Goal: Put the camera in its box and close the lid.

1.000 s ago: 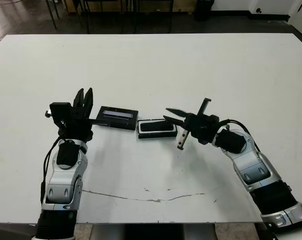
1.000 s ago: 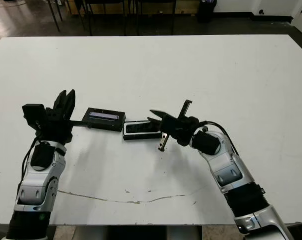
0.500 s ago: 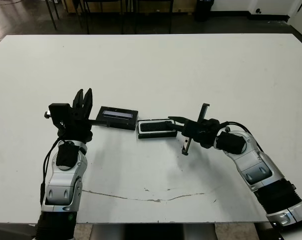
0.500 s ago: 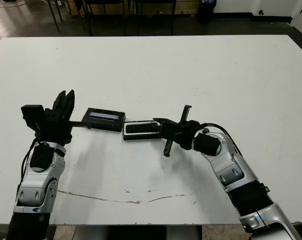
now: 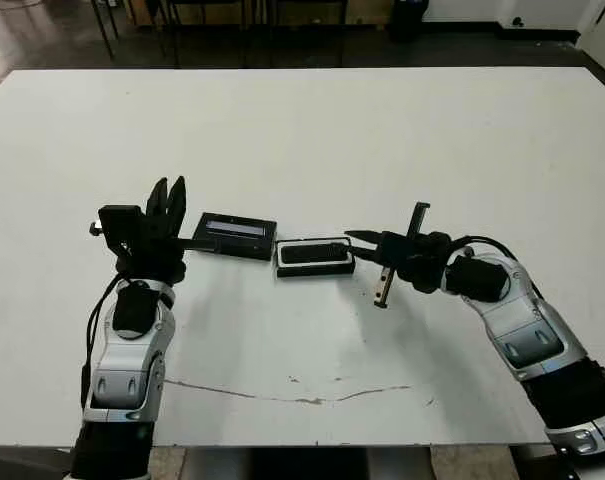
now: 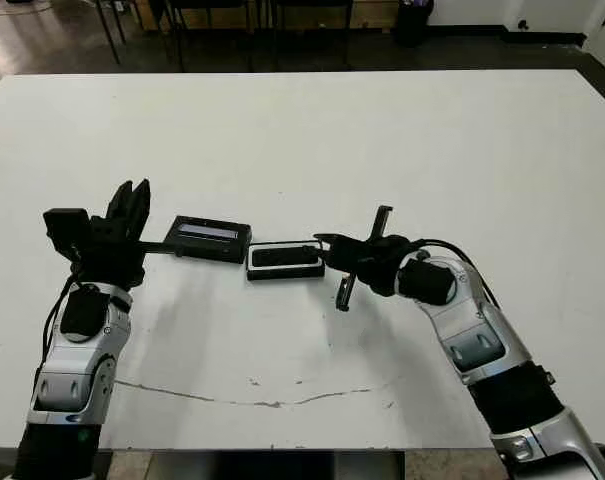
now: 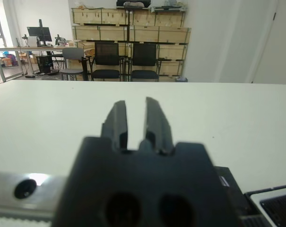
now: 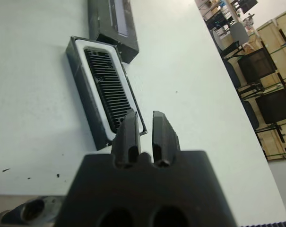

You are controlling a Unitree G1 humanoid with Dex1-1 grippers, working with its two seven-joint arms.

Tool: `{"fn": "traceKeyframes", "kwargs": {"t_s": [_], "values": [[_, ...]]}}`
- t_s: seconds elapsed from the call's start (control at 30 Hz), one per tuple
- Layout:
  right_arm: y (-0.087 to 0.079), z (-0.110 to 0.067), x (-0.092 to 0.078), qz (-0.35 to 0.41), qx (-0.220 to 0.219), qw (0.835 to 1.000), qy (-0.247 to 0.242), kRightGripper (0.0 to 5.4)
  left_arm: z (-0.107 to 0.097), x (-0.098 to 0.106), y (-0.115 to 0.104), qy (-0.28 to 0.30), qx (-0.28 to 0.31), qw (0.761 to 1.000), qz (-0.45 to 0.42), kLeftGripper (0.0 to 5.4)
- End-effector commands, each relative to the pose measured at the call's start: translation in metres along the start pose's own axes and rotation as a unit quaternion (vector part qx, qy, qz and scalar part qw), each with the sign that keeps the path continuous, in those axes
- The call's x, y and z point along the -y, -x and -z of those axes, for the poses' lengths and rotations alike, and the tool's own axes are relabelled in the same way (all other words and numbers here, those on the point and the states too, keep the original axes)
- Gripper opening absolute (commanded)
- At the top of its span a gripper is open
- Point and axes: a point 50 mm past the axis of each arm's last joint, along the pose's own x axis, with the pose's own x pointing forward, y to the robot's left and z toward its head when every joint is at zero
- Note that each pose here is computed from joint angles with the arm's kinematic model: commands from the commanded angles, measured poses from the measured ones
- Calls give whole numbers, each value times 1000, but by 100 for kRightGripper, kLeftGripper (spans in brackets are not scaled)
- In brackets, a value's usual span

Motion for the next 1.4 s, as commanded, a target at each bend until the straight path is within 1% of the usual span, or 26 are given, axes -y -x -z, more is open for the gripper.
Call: {"fn": "traceKeyframes", "kwargs": {"t_s": [0.03,0.23,0.3,0.4,0.6,0.77,0.93,1.07,1.17,1.27,1.4], "values": [[4,6,7,30,-10,999,-20,1,6,-3,2,-5,-17,1000,-4,0],[9,1,20,109,41,991,-62,1,6,-3,2,-5,-17,1000,-6,0],[11,-2,23,119,48,989,-72,1,6,-3,3,-2,-19,1000,-5,0],[9,-4,23,122,50,989,-66,1,5,-2,3,-3,-19,1000,-5,0],[-2,-3,9,99,38,993,-45,1,6,-2,4,-5,-19,1000,-4,0],[-12,2,-7,60,22,996,-56,1,6,-2,6,-7,-17,1000,-3,0],[-19,9,-18,30,2,999,-44,1,7,-2,7,-2,-19,1000,-2,0],[-22,14,-25,16,-13,999,-43,1,7,-2,8,3,-22,1000,-3,0],[-23,20,-30,-1,-36,999,-29,1,8,-2,8,3,-23,1000,-2,0],[-22,27,-36,-22,-51,998,-22,1,8,-2,7,0,-23,1000,-3,0],[-18,34,-39,-43,-69,997,-17,1,8,-2,6,-3,-23,1000,-4,0]]}}
